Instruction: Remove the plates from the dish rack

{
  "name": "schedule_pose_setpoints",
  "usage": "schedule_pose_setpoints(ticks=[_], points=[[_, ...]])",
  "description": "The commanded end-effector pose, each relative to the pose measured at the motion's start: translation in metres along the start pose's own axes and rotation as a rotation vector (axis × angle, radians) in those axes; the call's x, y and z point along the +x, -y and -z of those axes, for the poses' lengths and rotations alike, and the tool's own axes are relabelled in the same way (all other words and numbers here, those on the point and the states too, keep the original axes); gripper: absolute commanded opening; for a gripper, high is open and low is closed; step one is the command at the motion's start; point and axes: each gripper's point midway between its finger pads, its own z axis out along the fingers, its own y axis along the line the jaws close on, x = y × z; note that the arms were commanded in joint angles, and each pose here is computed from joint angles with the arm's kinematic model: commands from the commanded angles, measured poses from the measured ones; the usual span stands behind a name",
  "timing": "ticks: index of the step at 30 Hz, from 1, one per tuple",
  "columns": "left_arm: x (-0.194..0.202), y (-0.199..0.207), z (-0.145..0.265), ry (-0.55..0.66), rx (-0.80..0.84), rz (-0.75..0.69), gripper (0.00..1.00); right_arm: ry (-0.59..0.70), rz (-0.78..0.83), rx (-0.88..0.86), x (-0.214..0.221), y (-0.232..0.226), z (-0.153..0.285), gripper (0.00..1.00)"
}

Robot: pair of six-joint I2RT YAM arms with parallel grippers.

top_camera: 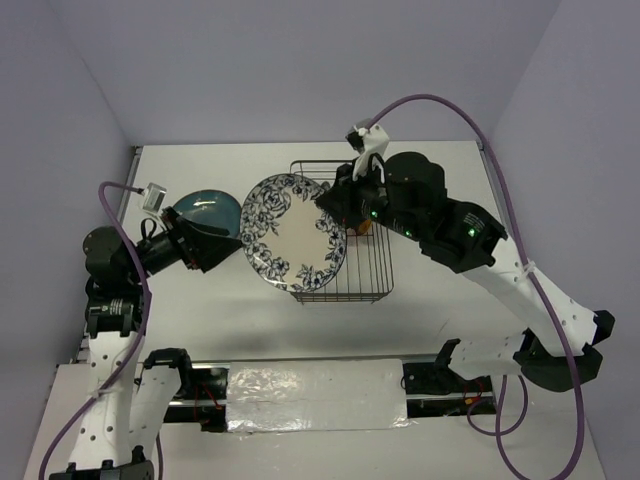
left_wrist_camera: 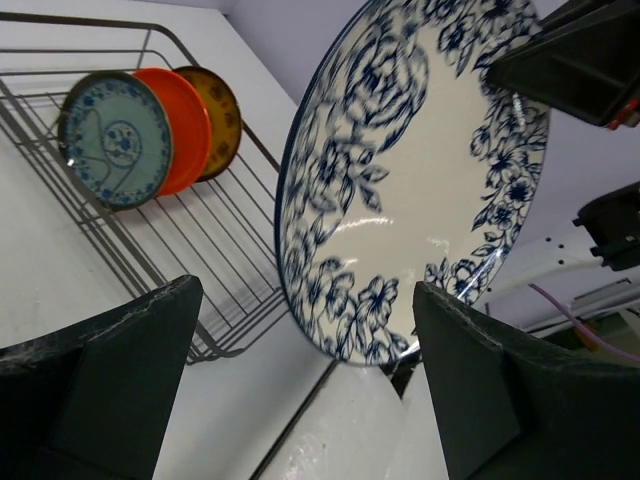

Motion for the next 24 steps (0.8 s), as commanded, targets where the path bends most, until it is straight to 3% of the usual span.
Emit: schedule_pose_setpoints(ticks=[1,10,11,12,13,14,17,18,21,24], points=[[-0.001,0.022,0.001,-0.024,0.118,-0.047,0.99,0.259,-0.096,-0.222,-0.071,-0.045,0.021,0.0],[0.009,0.006,-0.004,-0.067,0.106,-0.015,0.74,0.283,-0.127,-0.407,-0.07,-0.076,0.018,0.0],[0.008,0.008,-0.004,-0.063,0.113,-0.018,0.57,0.273,-0.135,-0.407,-0.068,-0.077,0.013,0.0],[0.008,0.011,-0.003,-0.066,0.129,-0.023,0.47,0.268,-0.135,-0.409,-0.065,-0.077,0.01,0.0],[0.006,0.014,-0.003,-0.063,0.135,-0.018,0.16,0.271,-0.137,-0.409,-0.065,-0.077,0.008,0.0],[0.004,0.016,-0.003,-0.057,0.139,-0.024,0.01,0.259,-0.14,-0.4,-0.061,-0.076,0.002,0.0],[-0.005,0.01,-0.003,-0.015,0.05,-0.002,0.0,0.229,-0.153,-0.314,-0.051,-0.06,-0.008,0.41],[-0.017,-0.004,-0.003,0.05,-0.053,0.004,0.0,0.214,-0.183,-0.205,-0.044,-0.041,-0.013,0.66],[-0.027,-0.048,0.006,0.13,-0.343,0.131,0.0,0.223,-0.234,0.094,-0.031,0.021,-0.002,0.83],[-0.02,-0.089,0.011,0.133,-0.518,0.297,0.0,0.232,-0.269,0.28,-0.015,0.063,0.026,0.85]])
